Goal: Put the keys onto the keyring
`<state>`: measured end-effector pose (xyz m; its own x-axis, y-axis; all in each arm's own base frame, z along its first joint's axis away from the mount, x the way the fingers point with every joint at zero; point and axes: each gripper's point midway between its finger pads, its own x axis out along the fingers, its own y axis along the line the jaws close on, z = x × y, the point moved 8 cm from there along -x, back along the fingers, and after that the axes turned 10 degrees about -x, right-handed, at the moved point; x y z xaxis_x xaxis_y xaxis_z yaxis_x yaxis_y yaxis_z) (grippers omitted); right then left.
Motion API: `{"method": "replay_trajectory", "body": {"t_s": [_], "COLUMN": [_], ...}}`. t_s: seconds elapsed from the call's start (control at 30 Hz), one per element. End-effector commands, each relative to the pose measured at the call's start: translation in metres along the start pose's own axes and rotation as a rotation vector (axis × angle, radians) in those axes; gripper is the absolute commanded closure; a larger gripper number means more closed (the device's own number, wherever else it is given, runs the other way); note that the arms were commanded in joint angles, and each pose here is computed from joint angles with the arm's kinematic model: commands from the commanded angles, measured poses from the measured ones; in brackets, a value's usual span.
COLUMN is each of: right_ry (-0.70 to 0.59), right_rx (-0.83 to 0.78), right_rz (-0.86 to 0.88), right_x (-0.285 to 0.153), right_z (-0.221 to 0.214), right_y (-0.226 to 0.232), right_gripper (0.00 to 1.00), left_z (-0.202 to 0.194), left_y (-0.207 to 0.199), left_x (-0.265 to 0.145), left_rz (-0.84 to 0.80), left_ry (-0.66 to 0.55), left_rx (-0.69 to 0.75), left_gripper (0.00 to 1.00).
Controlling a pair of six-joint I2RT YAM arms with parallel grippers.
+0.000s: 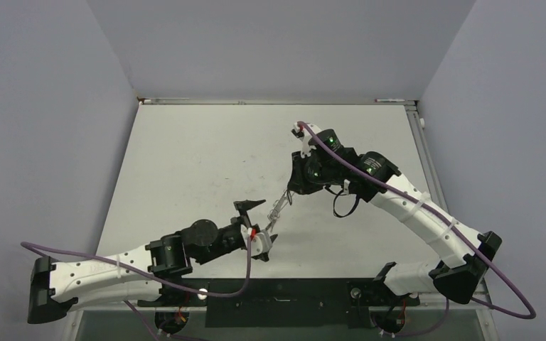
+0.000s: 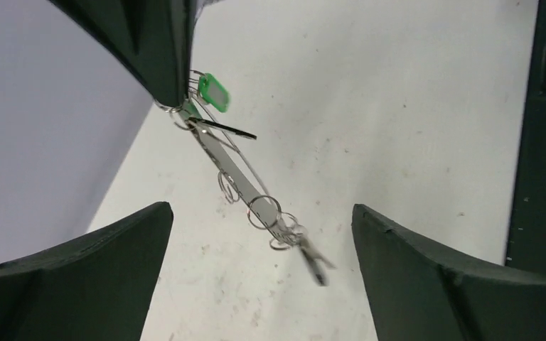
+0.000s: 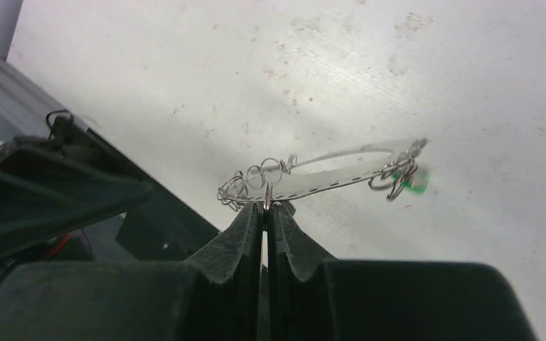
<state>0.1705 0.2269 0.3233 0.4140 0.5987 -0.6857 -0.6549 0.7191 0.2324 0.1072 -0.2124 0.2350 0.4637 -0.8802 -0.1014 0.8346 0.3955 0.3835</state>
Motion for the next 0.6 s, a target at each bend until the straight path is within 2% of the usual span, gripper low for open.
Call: {"method": "replay_trajectory", "body": {"t_s": [0.0, 0.03, 0.2, 0.37, 0.5, 0.57], "right_ry": [-0.161, -0.167, -0.198, -0.286, -0.150, -0.107], "right_rx": [0.093, 0.105, 0.133, 0.156, 0.236, 0.252], "right_rz": [-0.064, -0.065, -0.021, -0.012, -0.187, -0.200], "right_x": [0.018, 0.025, 0.058, 0.074, 0.094, 0.097], "right_z": [0.010, 0.009, 0.012, 0.022, -0.007, -0.020], "right_y": [-0.021, -0.024, -0.025, -0.027, -0.050, -0.052], "right_gripper": [0.95, 0.95, 0.95, 0.95, 0.95, 0.95], "left_z": [0.023, 0.025, 0.033, 0.023, 0.012, 0.012], "left_y": [0.007, 0.009, 0.020, 0.024, 0.018, 0.018], "left_x": [-0.021, -0.027, -0.056, -0.079, -0.080, -0.081], "left_rz": [0.067, 0.088, 0.226, 0.283, 0.279, 0.280], "left_ry": [0.151, 0.173, 0.215, 0.313, 0.318, 0.291], "left_rx": [-0.247, -0.291, -0.498, -0.527, -0.543, -0.555], "left_gripper": [0.00, 0.03, 0.04, 0.04, 0.04, 0.04]}}
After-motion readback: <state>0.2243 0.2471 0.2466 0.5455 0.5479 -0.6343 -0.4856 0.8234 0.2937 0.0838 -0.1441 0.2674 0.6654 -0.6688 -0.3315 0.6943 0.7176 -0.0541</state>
